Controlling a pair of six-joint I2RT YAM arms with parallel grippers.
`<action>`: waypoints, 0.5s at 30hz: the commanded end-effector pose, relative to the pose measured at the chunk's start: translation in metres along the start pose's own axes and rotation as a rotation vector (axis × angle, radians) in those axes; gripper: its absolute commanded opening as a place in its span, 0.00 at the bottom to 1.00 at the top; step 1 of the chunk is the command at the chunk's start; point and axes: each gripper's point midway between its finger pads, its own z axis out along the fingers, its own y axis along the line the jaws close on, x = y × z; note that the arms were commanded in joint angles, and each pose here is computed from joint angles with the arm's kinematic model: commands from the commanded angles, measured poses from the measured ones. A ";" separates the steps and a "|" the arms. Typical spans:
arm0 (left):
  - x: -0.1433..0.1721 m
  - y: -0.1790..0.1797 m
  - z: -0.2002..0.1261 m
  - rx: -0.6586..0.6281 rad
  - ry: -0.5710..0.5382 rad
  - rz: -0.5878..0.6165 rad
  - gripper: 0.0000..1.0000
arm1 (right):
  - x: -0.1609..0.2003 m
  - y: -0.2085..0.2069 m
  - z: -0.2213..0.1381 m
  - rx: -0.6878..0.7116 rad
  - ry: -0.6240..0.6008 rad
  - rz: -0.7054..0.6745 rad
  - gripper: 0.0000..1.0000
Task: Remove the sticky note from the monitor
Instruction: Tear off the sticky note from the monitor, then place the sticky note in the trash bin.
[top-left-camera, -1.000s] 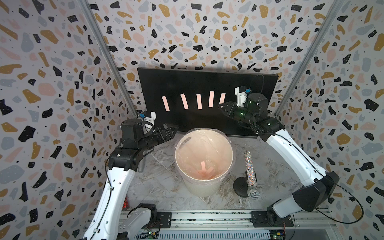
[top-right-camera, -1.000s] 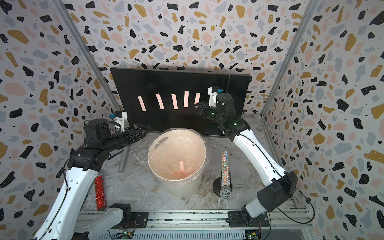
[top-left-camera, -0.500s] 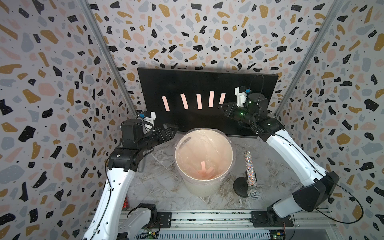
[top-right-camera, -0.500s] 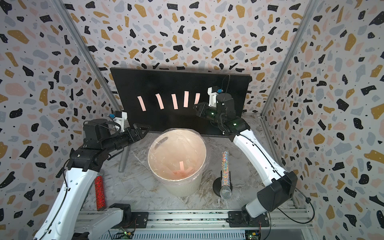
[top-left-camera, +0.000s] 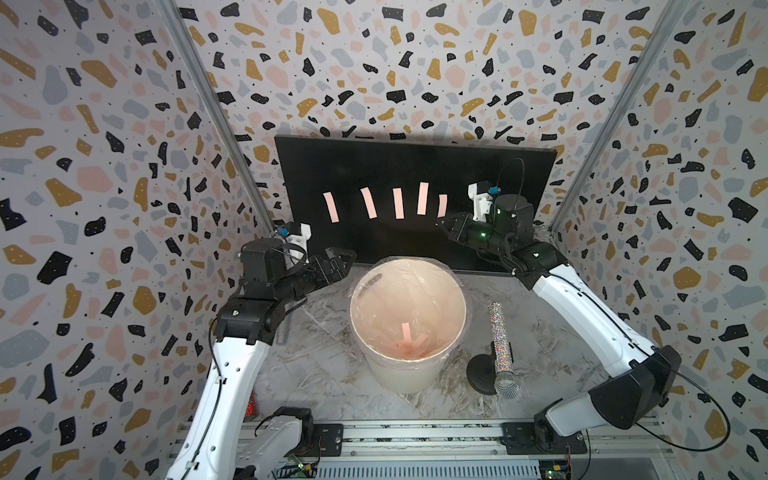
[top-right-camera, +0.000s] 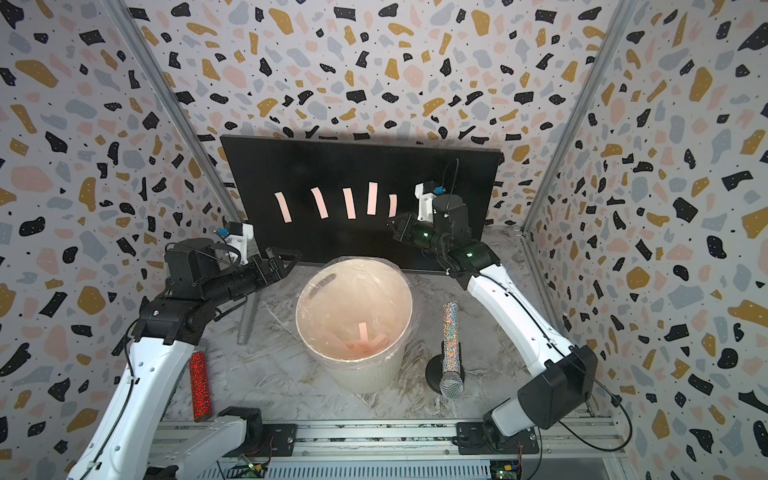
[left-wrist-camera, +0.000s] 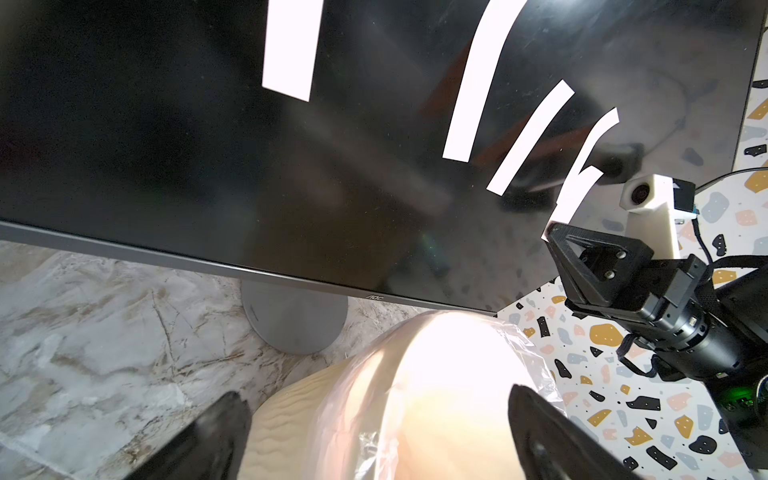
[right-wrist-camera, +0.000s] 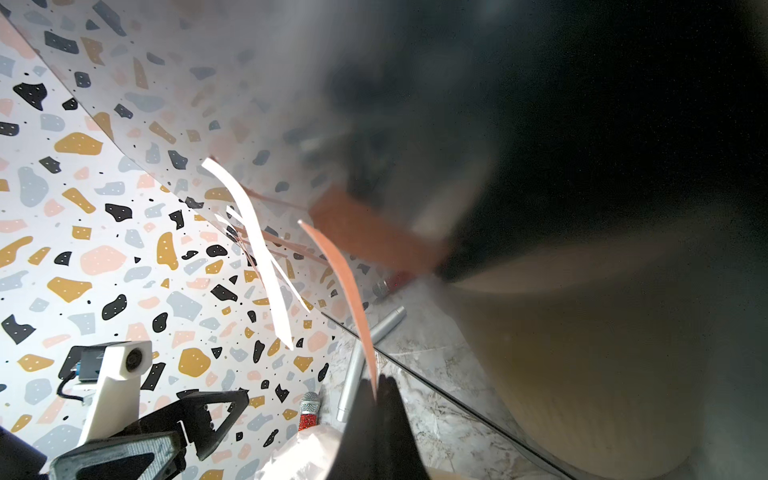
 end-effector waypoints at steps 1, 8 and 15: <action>-0.003 -0.009 -0.004 0.029 -0.017 0.021 0.99 | -0.003 0.002 -0.013 0.004 -0.015 0.021 0.00; -0.003 -0.009 -0.004 0.028 -0.019 0.019 0.99 | 0.005 0.004 -0.022 -0.011 0.005 0.029 0.00; -0.003 -0.009 -0.003 0.036 -0.015 0.011 1.00 | 0.015 0.012 -0.036 -0.050 0.029 0.055 0.00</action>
